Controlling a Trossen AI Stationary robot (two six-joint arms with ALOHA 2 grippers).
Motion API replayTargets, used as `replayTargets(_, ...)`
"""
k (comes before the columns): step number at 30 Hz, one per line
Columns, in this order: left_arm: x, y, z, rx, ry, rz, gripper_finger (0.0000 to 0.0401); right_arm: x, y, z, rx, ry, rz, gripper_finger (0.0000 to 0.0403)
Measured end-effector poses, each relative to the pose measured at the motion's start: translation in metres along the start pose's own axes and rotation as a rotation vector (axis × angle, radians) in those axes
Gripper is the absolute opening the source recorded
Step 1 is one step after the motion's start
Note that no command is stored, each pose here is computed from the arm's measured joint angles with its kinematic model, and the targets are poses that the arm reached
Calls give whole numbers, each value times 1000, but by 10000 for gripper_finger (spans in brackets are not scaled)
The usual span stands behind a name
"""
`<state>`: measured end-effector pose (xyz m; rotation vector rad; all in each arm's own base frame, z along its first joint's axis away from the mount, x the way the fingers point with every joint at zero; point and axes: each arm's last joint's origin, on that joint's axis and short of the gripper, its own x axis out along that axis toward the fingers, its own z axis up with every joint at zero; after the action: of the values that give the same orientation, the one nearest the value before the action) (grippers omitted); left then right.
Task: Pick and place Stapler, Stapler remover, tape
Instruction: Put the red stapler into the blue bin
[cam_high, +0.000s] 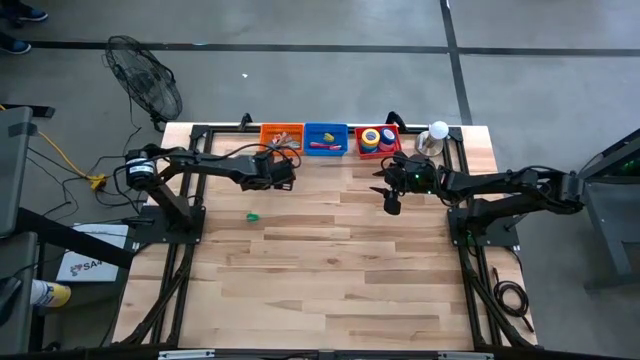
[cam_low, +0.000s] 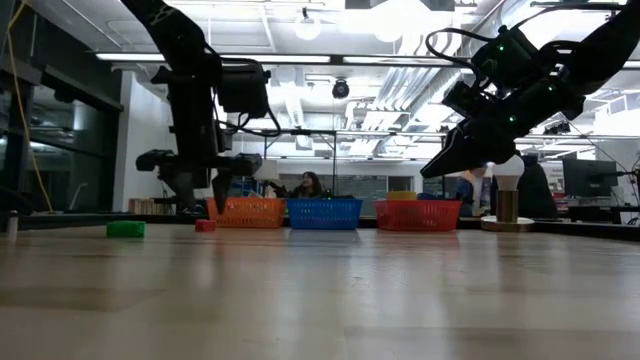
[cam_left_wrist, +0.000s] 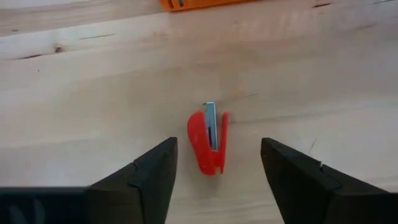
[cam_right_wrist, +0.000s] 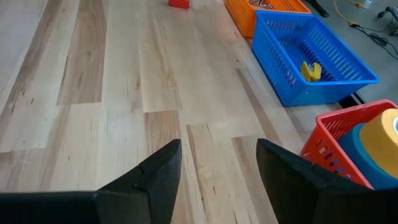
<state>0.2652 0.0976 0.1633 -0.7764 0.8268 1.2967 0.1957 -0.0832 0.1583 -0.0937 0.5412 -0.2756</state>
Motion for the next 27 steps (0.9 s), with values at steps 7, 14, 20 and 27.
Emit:
replayTargets(7, 5, -2, -2, 2, -5, 7, 248, 0, 0, 0, 0, -1, 2, 199)
replayTargets(14, 27, -7, -11, 27, 8, 67, 248, 0, 0, 0, 0, 0, 7, 199)
replayTargets(20, 31, -9, -12, 24, -8, 78, 248, 0, 0, 0, 0, 2, 8, 199)
replayTargets(27, 31, -9, -11, 22, -9, 76, 243, 0, 0, 0, 0, 2, 8, 199)
